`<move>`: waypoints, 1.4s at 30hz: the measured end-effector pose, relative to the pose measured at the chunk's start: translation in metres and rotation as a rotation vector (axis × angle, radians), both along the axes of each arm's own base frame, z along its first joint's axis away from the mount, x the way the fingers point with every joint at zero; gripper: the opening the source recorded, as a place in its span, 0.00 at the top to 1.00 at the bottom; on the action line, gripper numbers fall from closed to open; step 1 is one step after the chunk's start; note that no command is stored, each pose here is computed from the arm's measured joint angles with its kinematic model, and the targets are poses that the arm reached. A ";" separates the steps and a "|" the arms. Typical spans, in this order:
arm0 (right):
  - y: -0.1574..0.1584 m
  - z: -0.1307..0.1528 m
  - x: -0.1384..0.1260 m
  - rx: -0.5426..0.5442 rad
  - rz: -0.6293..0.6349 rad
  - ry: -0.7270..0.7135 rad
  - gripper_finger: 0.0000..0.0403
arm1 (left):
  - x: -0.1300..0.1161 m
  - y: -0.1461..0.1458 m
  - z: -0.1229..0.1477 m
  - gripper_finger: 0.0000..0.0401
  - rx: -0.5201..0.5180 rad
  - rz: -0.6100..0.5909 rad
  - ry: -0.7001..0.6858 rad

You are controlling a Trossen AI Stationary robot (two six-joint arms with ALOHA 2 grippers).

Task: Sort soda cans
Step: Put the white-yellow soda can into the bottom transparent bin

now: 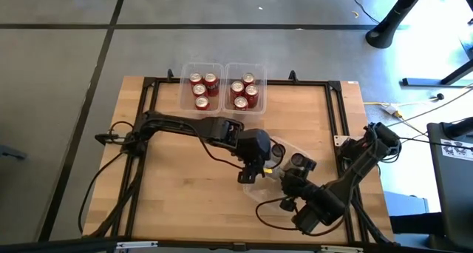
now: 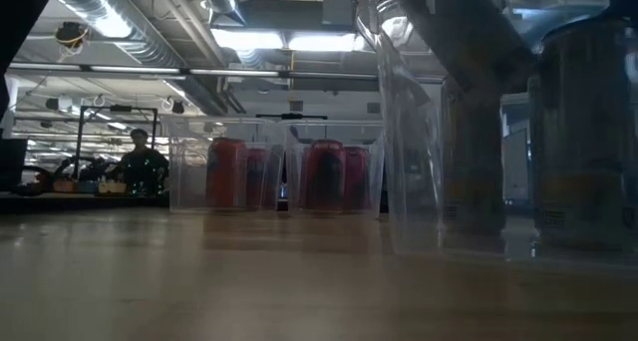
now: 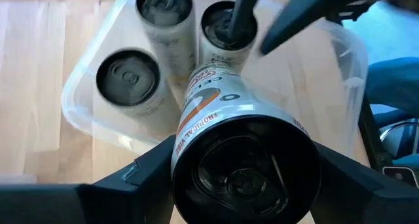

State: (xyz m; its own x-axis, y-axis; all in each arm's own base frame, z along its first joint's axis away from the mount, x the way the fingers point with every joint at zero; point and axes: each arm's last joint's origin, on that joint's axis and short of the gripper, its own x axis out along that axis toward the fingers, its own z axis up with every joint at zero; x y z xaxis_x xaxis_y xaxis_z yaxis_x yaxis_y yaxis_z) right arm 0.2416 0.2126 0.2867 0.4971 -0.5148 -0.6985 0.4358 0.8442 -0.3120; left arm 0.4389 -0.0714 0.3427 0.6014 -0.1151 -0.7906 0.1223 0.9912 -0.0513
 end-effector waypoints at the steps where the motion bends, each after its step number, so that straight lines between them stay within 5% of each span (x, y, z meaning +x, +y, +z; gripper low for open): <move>1: 0.000 -0.004 0.000 -0.005 0.003 0.000 0.77 | 0.000 -0.001 0.001 0.37 0.005 -0.011 -0.010; 3: 0.000 -0.014 0.001 -0.013 0.015 0.008 0.92 | 0.000 -0.002 0.002 0.37 0.008 -0.019 -0.017; 5: -0.002 -0.025 0.003 -0.015 0.013 0.007 0.97 | -0.001 -0.003 0.002 0.37 0.008 -0.020 -0.010; 11: -0.004 -0.044 0.005 -0.017 0.005 -0.033 0.89 | -0.001 -0.005 0.001 0.37 0.028 -0.043 -0.011; 22: -0.005 -0.047 0.010 -0.030 0.006 -0.088 0.99 | 0.005 -0.005 0.006 0.37 0.022 -0.045 -0.095; 35: -0.003 -0.047 0.012 -0.017 0.006 -0.113 0.98 | 0.012 -0.007 0.006 0.38 0.004 -0.040 -0.154; 42: 0.011 -0.018 0.005 0.017 0.050 -0.101 0.98 | 0.013 -0.008 -0.001 0.38 0.001 -0.037 -0.125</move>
State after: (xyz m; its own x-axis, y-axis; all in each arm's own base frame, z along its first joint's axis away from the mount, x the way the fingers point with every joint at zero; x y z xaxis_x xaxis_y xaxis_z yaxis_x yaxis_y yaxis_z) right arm 0.2470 0.2236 0.2683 0.5899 -0.4763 -0.6521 0.4216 0.8704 -0.2543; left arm 0.4515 -0.0790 0.3419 0.6905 -0.1381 -0.7101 0.1638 0.9860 -0.0325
